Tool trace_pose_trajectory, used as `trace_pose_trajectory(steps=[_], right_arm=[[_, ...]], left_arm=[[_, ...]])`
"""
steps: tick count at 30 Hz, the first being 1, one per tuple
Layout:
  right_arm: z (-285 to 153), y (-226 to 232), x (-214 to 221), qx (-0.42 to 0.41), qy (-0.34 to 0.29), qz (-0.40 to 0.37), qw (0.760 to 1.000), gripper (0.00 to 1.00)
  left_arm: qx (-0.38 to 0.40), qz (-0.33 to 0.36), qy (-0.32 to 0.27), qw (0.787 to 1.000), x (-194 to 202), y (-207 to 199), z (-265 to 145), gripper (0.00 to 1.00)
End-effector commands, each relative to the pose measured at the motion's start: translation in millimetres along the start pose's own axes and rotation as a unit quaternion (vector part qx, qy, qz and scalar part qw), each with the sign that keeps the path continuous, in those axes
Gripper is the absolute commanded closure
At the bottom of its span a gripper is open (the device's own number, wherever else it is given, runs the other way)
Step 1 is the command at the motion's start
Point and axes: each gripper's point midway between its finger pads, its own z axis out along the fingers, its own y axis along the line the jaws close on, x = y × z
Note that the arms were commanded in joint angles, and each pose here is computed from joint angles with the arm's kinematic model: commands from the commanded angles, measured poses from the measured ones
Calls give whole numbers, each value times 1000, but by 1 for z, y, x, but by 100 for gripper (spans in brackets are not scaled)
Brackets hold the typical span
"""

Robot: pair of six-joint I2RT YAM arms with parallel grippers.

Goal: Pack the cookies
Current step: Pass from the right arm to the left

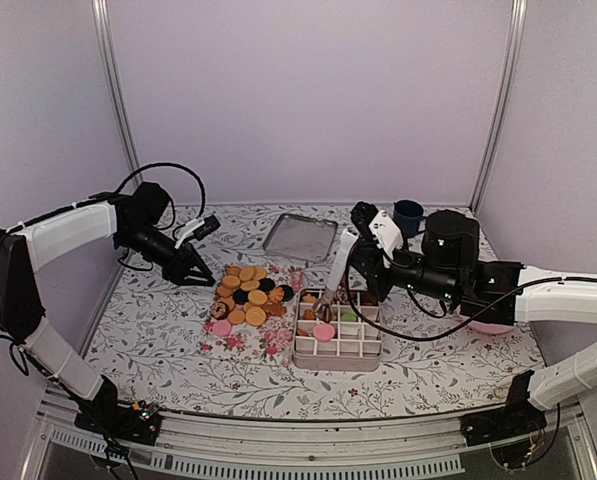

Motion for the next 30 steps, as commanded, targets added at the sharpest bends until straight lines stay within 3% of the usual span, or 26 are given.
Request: trace_pose_trajectory(steps=[1,4,9,13,21,30], right_arm=[[1,14,-51,-46,-72,44,995,100],[11,24,-66,-76,-103,66,990,100],[28,30,-80,-94,-123,81,985,100],[35,34,-98,-108,-151,92,978,100],[49,35,-102,-108,-166,111,974,100],[53,39,-101,-120,-169,115,972,100]], left_arm=[[42,29,-25,998,-20,-24,-2,57],[95,50,-44,993,-35,-52,1,46],[170,80,-55,981,-53,-93,14,42],[227,75,-61,969,-63,-112,23,52],[273,94,-56,956,-56,-137,27,61],[286,104,-42,952,-39,-146,30,89]])
